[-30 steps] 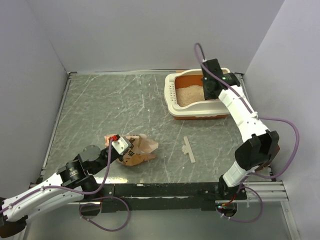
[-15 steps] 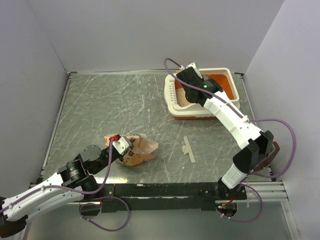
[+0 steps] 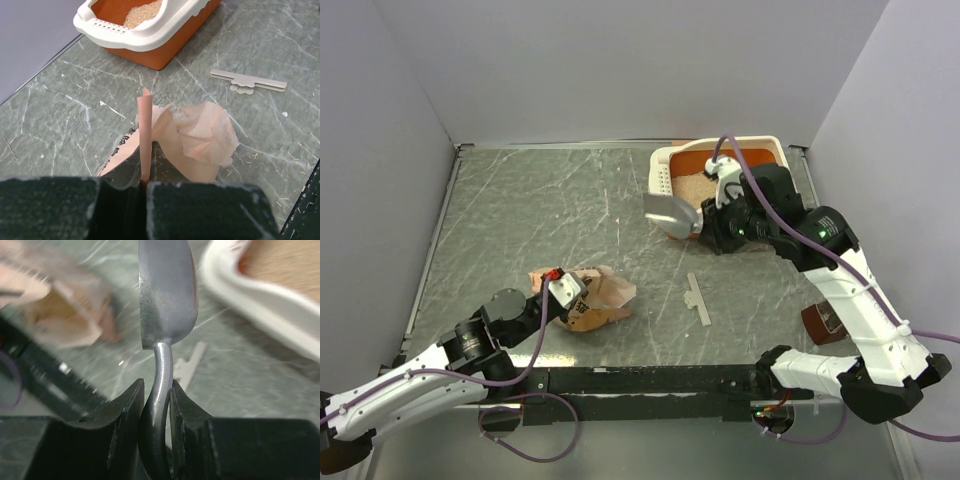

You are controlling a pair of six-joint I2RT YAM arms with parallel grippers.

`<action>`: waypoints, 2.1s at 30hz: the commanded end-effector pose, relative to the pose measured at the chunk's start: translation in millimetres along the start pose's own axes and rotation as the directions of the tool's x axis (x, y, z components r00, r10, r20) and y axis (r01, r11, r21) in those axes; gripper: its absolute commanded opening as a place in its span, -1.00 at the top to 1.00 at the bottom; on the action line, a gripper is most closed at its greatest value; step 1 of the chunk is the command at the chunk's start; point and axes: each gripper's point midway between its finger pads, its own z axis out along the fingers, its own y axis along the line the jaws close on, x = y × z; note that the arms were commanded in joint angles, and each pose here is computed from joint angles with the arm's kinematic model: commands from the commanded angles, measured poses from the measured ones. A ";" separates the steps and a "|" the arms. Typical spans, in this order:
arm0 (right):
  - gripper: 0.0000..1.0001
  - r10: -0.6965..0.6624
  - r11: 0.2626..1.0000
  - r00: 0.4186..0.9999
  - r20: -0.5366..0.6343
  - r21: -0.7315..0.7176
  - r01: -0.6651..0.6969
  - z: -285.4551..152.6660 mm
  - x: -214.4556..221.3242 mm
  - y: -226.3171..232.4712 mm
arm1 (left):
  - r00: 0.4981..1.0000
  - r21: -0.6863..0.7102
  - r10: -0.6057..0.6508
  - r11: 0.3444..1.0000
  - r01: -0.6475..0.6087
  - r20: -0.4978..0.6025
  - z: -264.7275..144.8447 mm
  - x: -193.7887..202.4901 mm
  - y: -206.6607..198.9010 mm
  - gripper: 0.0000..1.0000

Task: Fill the litter box with clean litter

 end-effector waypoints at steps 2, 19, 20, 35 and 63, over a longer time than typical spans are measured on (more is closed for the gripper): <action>1.00 -0.086 0.968 0.994 -0.074 -0.243 0.066 -8.2 34.7 43.8 | 0.999 -0.034 -0.025 0.999 0.027 0.033 -0.5 -17.0 7.2 0.99; 1.00 -0.227 0.929 0.965 -0.133 -0.327 0.174 3.4 64.0 72.3 | 1.000 -0.078 -0.019 0.997 0.020 0.006 0.4 -10.7 14.2 0.99; 1.00 -0.233 0.925 0.963 -0.132 -0.335 0.178 5.3 63.9 74.9 | 1.000 -0.079 -0.020 0.997 0.020 0.003 0.5 -10.0 14.2 0.99; 1.00 -0.287 0.891 0.940 -0.186 -0.411 0.191 45.1 66.2 109.9 | 1.000 -0.063 -0.019 0.998 0.020 0.009 1.0 -11.3 11.5 0.99; 1.00 -0.274 0.947 0.838 -0.471 -0.284 0.151 120.6 72.4 124.6 | 0.999 -0.026 -0.029 0.999 0.030 0.045 -2.2 -20.8 6.2 0.99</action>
